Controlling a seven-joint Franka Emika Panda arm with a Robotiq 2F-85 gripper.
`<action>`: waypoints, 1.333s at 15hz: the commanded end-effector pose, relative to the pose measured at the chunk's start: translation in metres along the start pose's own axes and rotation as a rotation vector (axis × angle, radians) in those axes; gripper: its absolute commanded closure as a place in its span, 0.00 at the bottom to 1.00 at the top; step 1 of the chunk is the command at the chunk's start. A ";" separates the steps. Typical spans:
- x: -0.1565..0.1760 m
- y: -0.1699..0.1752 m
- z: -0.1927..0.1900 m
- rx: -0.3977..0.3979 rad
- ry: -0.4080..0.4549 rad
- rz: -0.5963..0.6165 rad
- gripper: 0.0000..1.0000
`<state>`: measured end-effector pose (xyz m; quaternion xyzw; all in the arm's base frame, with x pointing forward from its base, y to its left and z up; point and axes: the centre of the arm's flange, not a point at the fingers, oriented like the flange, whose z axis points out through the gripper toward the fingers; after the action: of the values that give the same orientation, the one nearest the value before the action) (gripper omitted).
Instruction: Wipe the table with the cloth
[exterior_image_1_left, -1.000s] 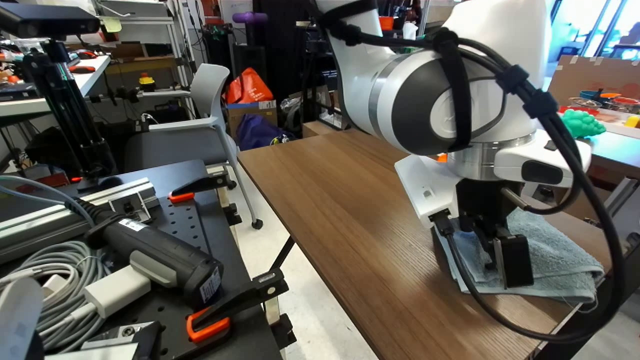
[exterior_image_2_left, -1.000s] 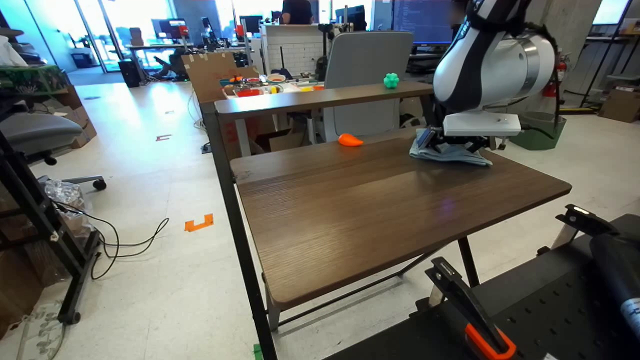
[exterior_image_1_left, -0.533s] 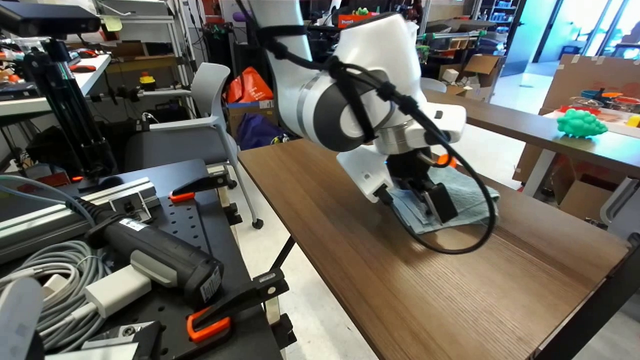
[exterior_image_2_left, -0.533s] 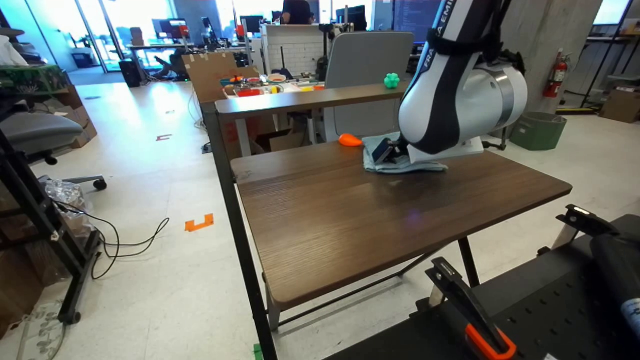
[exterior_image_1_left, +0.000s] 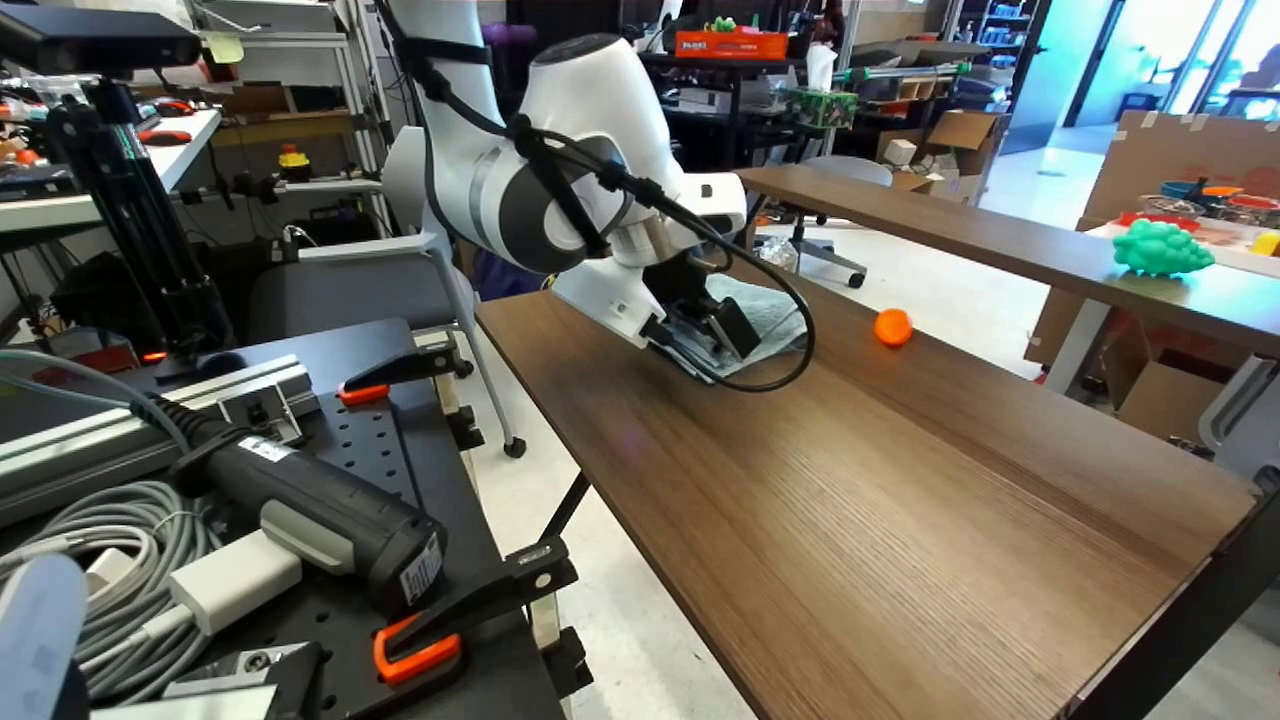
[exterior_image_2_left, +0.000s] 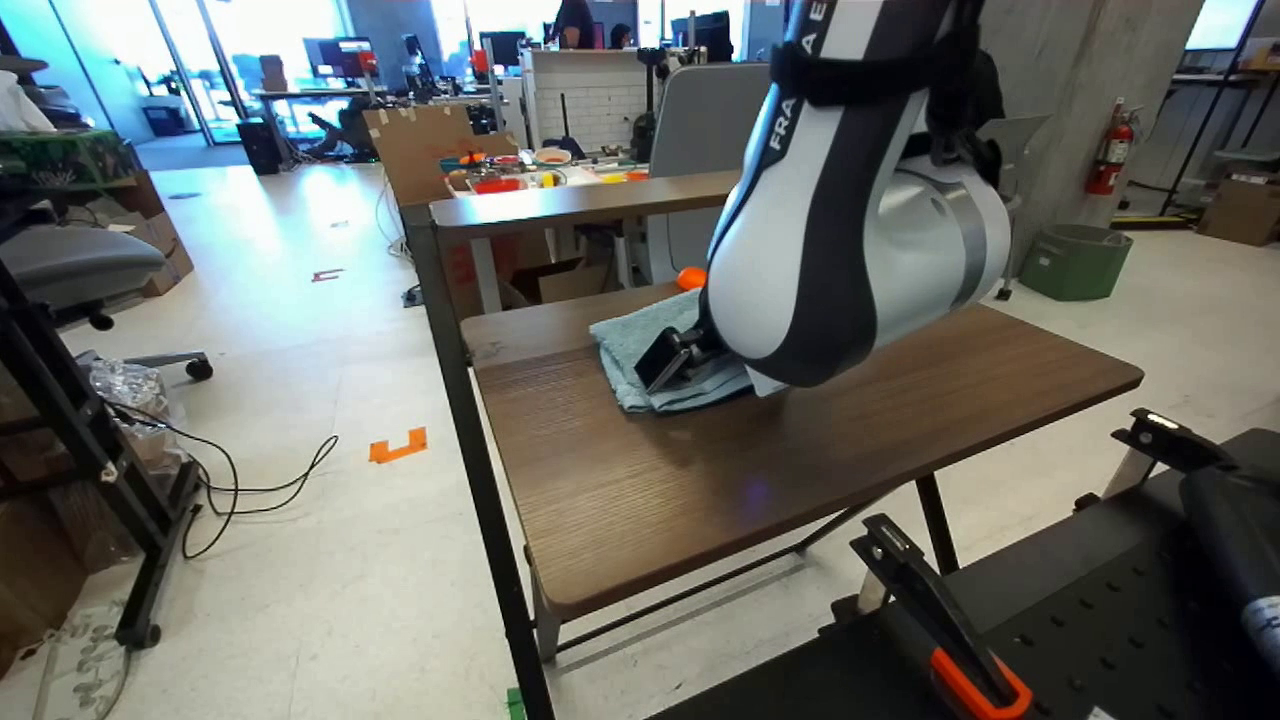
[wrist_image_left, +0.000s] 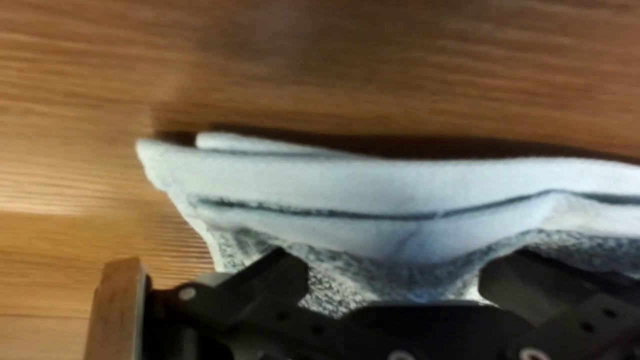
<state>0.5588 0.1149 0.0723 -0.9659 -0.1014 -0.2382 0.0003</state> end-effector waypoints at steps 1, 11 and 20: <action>0.023 -0.023 0.026 -0.025 -0.031 -0.009 0.00; 0.013 0.021 0.021 0.050 -0.300 -0.067 0.00; -0.028 0.090 -0.122 -0.038 -0.227 -0.098 0.00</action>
<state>0.5421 0.0340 0.1180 -0.9847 -0.1395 -0.0996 -0.0325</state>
